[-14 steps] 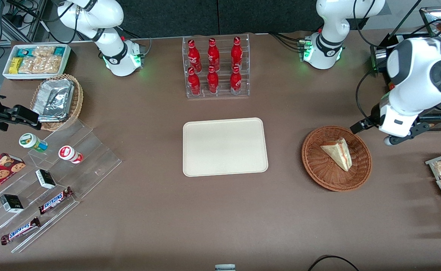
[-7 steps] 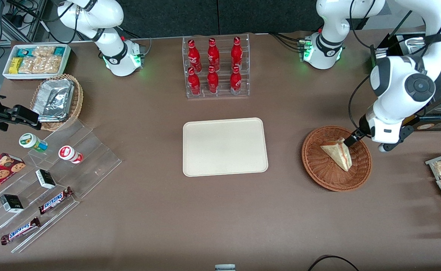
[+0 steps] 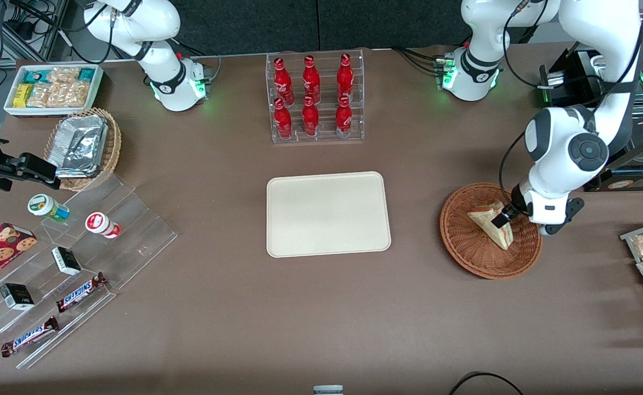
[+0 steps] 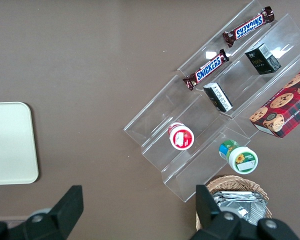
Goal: Place sandwich from basket to tray
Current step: 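Close the left gripper on the sandwich's wrapped edge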
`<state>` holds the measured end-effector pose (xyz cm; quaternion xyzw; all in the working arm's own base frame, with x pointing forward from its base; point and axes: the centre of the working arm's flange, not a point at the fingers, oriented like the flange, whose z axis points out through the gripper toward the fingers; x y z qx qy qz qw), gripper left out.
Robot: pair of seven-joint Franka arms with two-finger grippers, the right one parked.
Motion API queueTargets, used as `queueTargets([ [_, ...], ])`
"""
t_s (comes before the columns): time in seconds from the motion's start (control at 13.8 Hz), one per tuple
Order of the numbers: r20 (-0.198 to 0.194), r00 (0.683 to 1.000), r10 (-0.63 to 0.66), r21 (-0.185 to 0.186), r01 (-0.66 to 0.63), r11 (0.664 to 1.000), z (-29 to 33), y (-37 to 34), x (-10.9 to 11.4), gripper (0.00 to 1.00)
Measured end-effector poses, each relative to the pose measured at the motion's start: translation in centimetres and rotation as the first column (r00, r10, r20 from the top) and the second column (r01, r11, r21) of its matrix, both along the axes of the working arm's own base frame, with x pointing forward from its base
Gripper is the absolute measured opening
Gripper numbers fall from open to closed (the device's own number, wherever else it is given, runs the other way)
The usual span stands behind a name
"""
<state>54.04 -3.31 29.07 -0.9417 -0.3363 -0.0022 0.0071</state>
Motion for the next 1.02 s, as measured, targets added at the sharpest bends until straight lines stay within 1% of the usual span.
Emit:
queueTargets([
  [0.36,-0.056,0.998,0.006,0.002,-0.005,1.000,-3.4,-0.8,-0.5,1.00],
  [0.44,-0.063,0.998,0.006,0.002,-0.006,1.000,-3.8,-0.9,-0.6,0.96],
  [0.51,-0.069,0.998,0.015,0.001,-0.015,1.000,-4.1,-1.0,-0.7,0.96],
  [0.58,-0.072,0.997,0.025,-0.001,-0.025,1.000,-4.3,-1.0,-0.7,0.89],
  [0.65,-0.073,0.997,0.030,-0.001,-0.030,1.000,-4.3,-1.0,-0.7,0.80],
  [0.8,-0.072,0.997,0.033,-0.001,-0.033,0.999,-4.3,-1.0,-0.7,0.55],
  [0.87,-0.073,0.997,0.033,-0.001,-0.033,0.999,-4.3,-1.0,-0.7,0.46],
  [0.95,-0.074,0.997,0.033,-0.001,-0.033,0.999,-4.3,-1.0,-0.7,0.39],
  [1.02,-0.077,0.997,0.032,0.000,-0.032,0.999,-4.2,-1.0,-0.7,0.36],
])
